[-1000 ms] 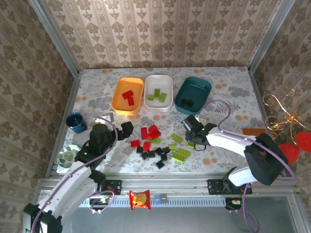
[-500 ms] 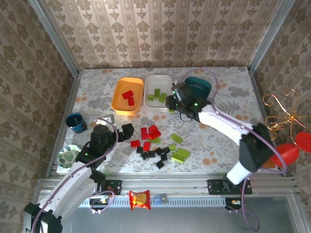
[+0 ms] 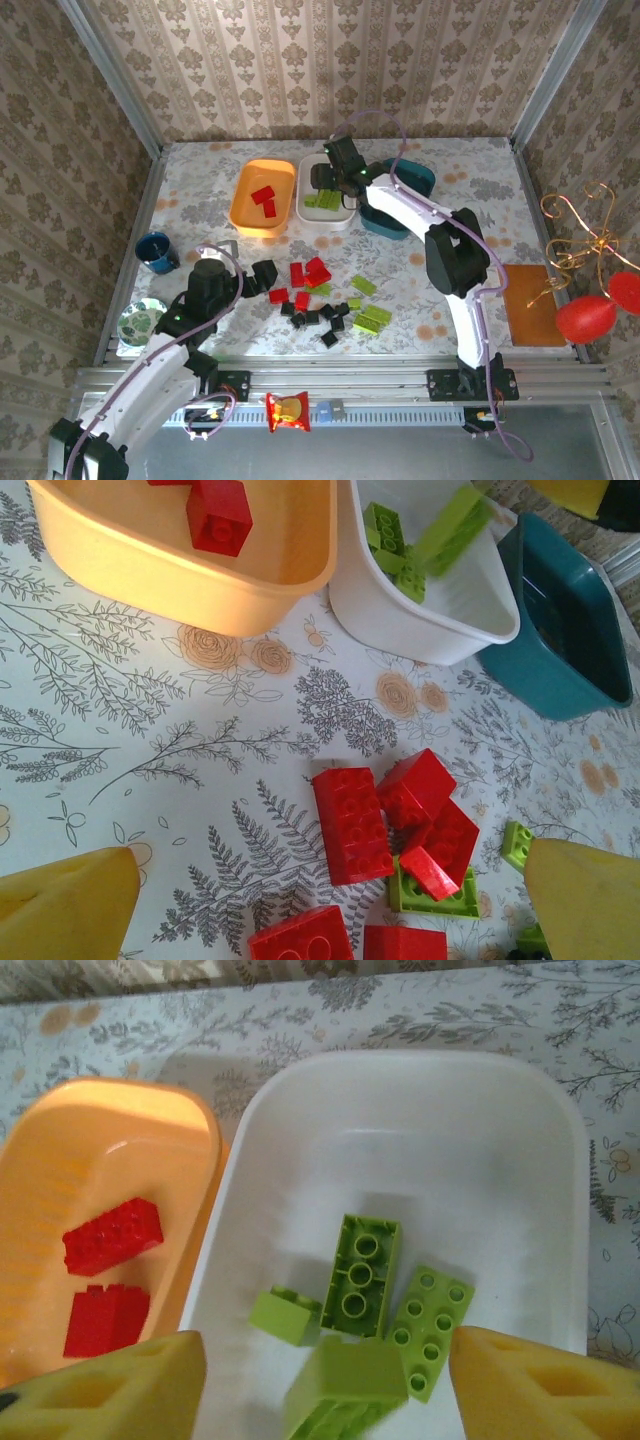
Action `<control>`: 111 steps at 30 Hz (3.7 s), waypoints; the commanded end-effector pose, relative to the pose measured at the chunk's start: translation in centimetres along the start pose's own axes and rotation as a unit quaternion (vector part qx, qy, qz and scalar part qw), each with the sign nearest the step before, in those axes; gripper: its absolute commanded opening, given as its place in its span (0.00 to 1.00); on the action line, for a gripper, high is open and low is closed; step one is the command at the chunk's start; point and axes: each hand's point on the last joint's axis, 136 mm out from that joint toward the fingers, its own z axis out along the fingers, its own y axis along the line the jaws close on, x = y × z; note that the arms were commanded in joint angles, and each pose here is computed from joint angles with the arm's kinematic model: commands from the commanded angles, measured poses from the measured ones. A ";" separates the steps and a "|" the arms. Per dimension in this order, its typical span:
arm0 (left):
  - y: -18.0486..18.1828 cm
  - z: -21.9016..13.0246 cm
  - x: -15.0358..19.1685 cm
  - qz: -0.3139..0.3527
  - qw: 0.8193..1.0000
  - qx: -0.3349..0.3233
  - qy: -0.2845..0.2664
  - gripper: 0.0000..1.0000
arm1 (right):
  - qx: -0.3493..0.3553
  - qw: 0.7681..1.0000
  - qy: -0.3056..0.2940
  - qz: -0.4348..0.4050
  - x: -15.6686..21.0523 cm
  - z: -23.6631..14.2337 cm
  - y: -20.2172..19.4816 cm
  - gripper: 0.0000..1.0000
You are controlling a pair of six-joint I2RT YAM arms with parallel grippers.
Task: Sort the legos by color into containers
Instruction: Place the lego in the container, then pick up the lego from the middle-left of the table, then place the lego in the container.
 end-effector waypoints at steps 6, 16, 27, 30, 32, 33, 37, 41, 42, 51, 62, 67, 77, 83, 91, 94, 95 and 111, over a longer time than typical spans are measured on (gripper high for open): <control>-0.2 0.3 0.4 -0.010 1.000 0.007 0.013 1.00 | -0.054 0.998 -0.042 0.000 -2.3 -7.0 1.5 0.75; -0.9 1.4 0.3 0.000 1.000 0.018 0.025 1.00 | -0.120 0.989 -0.079 0.031 3.2 -16.3 -0.8 0.76; -1.8 4.0 2.4 0.064 0.992 -0.003 0.112 0.92 | -0.096 0.994 0.001 0.053 14.0 -17.9 -4.9 0.76; -2.4 5.3 3.3 0.094 0.984 -0.013 0.150 0.89 | -0.084 0.995 0.008 0.060 15.6 -18.1 -6.0 0.75; -2.5 6.1 3.8 0.112 0.979 -0.028 0.170 0.87 | -0.076 0.995 0.005 0.066 16.0 -18.4 -6.6 0.75; -2.4 6.5 4.0 0.118 0.977 -0.037 0.175 0.85 | -0.074 0.995 0.003 0.068 16.1 -18.5 -6.8 0.76; -1.4 6.9 4.2 0.113 0.973 -0.075 0.187 0.74 | -0.069 0.995 -0.003 0.070 16.3 -19.0 -7.3 0.76; -0.2 5.6 4.8 0.108 0.970 -0.097 0.192 0.80 | -0.065 0.996 -0.004 0.068 16.5 -19.4 -7.6 0.76; 0.3 5.2 5.1 0.110 0.969 -0.106 0.196 0.81 | -0.065 0.996 -0.006 0.067 16.4 -19.5 -7.7 0.76; 2.1 3.8 9.1 0.110 0.956 -0.129 0.239 0.86 | -0.066 0.995 -0.008 0.069 16.6 -19.1 -7.7 0.76; 2.3 5.7 10.3 0.100 0.952 -0.132 0.256 0.77 | -0.062 0.996 -0.015 0.065 16.4 -19.9 -8.0 0.76; 2.6 6.1 10.7 0.098 0.950 -0.136 0.262 0.66 | -0.058 0.996 -0.017 0.062 16.4 -20.1 -8.2 0.76; 2.6 5.2 8.5 0.087 0.959 -0.137 0.232 0.43 | -0.056 0.996 -0.017 0.061 16.4 -20.1 -8.3 0.76; 1.2 4.1 1.3 0.069 0.982 -0.123 0.124 0.43 | -0.059 0.996 -0.025 0.065 16.1 -20.3 -8.3 0.76; 0.6 7.7 -10.4 0.067 0.988 -0.142 0.010 0.45 | -0.052 0.996 -0.019 0.071 16.4 -19.9 -8.5 0.76; 1.9 10.4 -12.7 0.056 0.985 -0.160 0.011 0.46 | -0.048 0.996 -0.016 0.073 16.8 -20.0 -8.8 0.76; 2.5 11.2 -13.3 0.052 0.985 -0.165 0.012 0.46 | -0.047 0.996 -0.016 0.073 16.9 -20.0 -8.9 0.76; 2.7 14.7 -16.3 0.042 0.985 -0.162 0.037 0.81 | -0.045 0.996 -0.022 0.077 17.1 -21.1 -9.4 0.78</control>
